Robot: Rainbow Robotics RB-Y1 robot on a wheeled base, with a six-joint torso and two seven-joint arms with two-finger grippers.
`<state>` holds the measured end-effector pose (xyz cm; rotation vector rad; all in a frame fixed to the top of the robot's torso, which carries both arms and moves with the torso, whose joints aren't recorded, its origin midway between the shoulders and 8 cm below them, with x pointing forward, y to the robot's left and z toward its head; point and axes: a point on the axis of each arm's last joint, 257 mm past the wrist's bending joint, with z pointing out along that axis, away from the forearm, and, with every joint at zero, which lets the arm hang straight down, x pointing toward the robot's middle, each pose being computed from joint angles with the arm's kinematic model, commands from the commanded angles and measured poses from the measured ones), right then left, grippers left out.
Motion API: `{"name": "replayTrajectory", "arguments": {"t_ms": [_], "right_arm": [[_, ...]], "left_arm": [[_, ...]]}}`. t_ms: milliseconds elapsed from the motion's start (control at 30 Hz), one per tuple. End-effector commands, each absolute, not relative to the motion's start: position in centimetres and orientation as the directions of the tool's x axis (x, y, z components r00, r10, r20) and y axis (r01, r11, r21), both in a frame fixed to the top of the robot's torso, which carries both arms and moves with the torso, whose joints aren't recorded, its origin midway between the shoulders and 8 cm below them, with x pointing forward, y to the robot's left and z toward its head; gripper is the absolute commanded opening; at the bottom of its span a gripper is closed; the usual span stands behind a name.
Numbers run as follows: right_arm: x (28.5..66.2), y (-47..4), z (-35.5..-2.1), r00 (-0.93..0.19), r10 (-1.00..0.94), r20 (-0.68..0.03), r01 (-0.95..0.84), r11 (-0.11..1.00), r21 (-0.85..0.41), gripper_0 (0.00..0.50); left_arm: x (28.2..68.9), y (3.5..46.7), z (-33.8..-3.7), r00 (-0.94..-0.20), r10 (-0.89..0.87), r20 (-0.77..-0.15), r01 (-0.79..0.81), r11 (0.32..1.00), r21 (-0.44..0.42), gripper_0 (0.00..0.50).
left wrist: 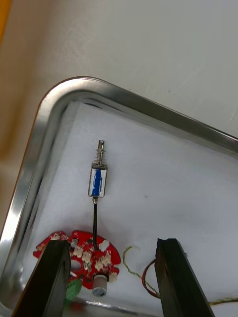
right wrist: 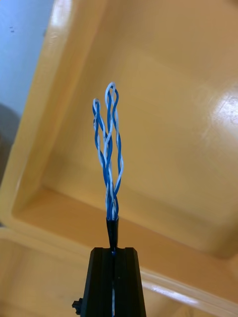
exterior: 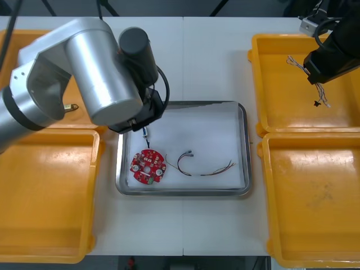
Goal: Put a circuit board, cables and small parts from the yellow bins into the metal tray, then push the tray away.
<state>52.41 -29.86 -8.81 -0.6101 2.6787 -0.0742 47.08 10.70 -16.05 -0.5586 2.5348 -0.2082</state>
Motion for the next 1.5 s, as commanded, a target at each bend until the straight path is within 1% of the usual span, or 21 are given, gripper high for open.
{"name": "replayTrajectory", "arguments": {"t_ms": [33, 167, 233, 267, 333, 367, 433, 467, 533, 567, 633, 867, 933, 967, 1067, 1100, 1167, 1267, 1300, 1400, 1500], "right_arm": [[51.6, -30.2, -4.3, -0.783, -0.451, -0.429, -0.437, 0.889, -0.137, 0.000], [51.2, -29.1, -3.8, -0.758, -0.478, -0.443, -0.475, 0.871, -0.128, 0.000], [50.8, -27.9, -3.5, -0.739, -0.499, -0.452, -0.506, 0.855, -0.117, 0.000], [50.7, -27.7, -3.4, -0.733, -0.506, -0.455, -0.515, 0.850, -0.116, 0.000], [50.2, -26.4, -3.3, -0.711, -0.532, -0.460, -0.551, 0.828, -0.107, 0.000], [50.1, -26.0, -3.1, -0.701, -0.542, -0.464, -0.563, 0.820, -0.106, 0.000], [49.5, -24.6, -3.1, -0.674, -0.572, -0.467, -0.602, 0.792, -0.102, 0.000], [49.3, -24.2, -3.1, -0.667, -0.581, -0.467, -0.612, 0.784, -0.102, 0.000], [48.7, -22.9, -3.3, -0.639, -0.616, -0.462, -0.649, 0.753, -0.107, 0.000], [48.5, -22.6, -3.4, -0.632, -0.626, -0.458, -0.659, 0.744, -0.108, 0.000], [48.0, -21.3, -3.7, -0.594, -0.667, -0.450, -0.694, 0.708, -0.134, 0.000], [47.1, -17.3, -5.6, -0.468, -0.774, -0.425, -0.782, 0.587, -0.207, 0.000], [47.2, -16.2, -6.1, -0.410, -0.809, -0.422, -0.813, 0.534, -0.232, 0.000], [47.3, -15.4, -6.8, -0.351, -0.841, -0.411, -0.842, 0.475, -0.255, 0.000], [47.4, -14.2, -7.9, -0.256, -0.885, -0.390, -0.878, 0.381, -0.289, 0.000], [47.4, -14.2, -7.9, -0.256, -0.885, -0.390, -0.878, 0.381, -0.289, 0.000], [47.5, -13.0, -9.2, -0.177, -0.914, -0.366, -0.899, 0.301, -0.317, 0.000], [47.7, -12.0, -10.4, -0.114, -0.934, -0.339, -0.910, 0.235, -0.342, 0.000], [47.7, -12.0, -10.4, -0.114, -0.934, -0.339, -0.910, 0.235, -0.342, 0.000], [48.2, -10.0, -12.6, -0.053, -0.945, -0.323, -0.915, 0.175, -0.362, 0.000], [48.8, -8.9, -13.9, -0.031, -0.949, -0.314, -0.909, 0.158, -0.386, 0.000]], "left_arm": [[48.2, 13.5, -8.9, -0.692, -0.576, -0.436, -0.439, 0.814, -0.380, 0.500], [48.4, 15.6, -6.1, -0.669, -0.638, -0.381, -0.487, 0.764, -0.423, 0.500], [48.8, 17.3, -4.4, -0.648, -0.688, -0.328, -0.532, 0.716, -0.452, 0.500], [48.8, 17.7, -4.0, -0.642, -0.699, -0.315, -0.541, 0.704, -0.459, 0.500], [49.3, 19.2, -2.6, -0.615, -0.743, -0.266, -0.582, 0.654, -0.484, 0.500], [49.4, 19.6, -2.3, -0.607, -0.753, -0.255, -0.592, 0.642, -0.487, 0.500], [49.8, 21.0, -1.4, -0.573, -0.794, -0.203, -0.634, 0.586, -0.504, 0.500], [49.9, 21.4, -1.2, -0.564, -0.804, -0.190, -0.645, 0.572, -0.506, 0.500], [50.4, 22.9, -0.6, -0.524, -0.840, -0.143, -0.684, 0.515, -0.517, 0.500], [50.6, 23.4, -0.4, -0.509, -0.851, -0.133, -0.696, 0.497, -0.518, 0.500], [51.2, 24.9, -0.2, -0.458, -0.885, -0.085, -0.738, 0.432, -0.518, 0.500], [53.4, 28.7, -0.9, -0.315, -0.949, -0.001, -0.812, 0.270, -0.518, 0.500], [54.1, 29.8, -1.2, -0.274, -0.962, 0.015, -0.823, 0.226, -0.521, 0.500], [54.7, 30.6, -1.4, -0.240, -0.970, 0.035, -0.831, 0.187, -0.524, 0.500], [55.6, 31.7, -2.2, -0.198, -0.979, 0.046, -0.838, 0.145, -0.527, 0.500], [55.6, 31.7, -2.2, -0.198, -0.979, 0.046, -0.838, 0.145, -0.527, 0.500], [56.4, 33.0, -3.1, -0.153, -0.987, 0.056, -0.845, 0.101, -0.526, 0.500], [57.0, 34.2, -4.3, -0.108, -0.992, 0.068, -0.854, 0.057, -0.517, 0.500], [57.0, 34.2, -4.3, -0.108, -0.992, 0.068, -0.854, 0.057, -0.517, 0.500], [57.2, 35.1, -6.9, -0.080, -0.996, 0.051, -0.873, 0.045, -0.486, 0.500], [57.4, 35.6, -8.8, -0.066, -0.997, 0.037, -0.883, 0.042, -0.467, 0.500]]}}
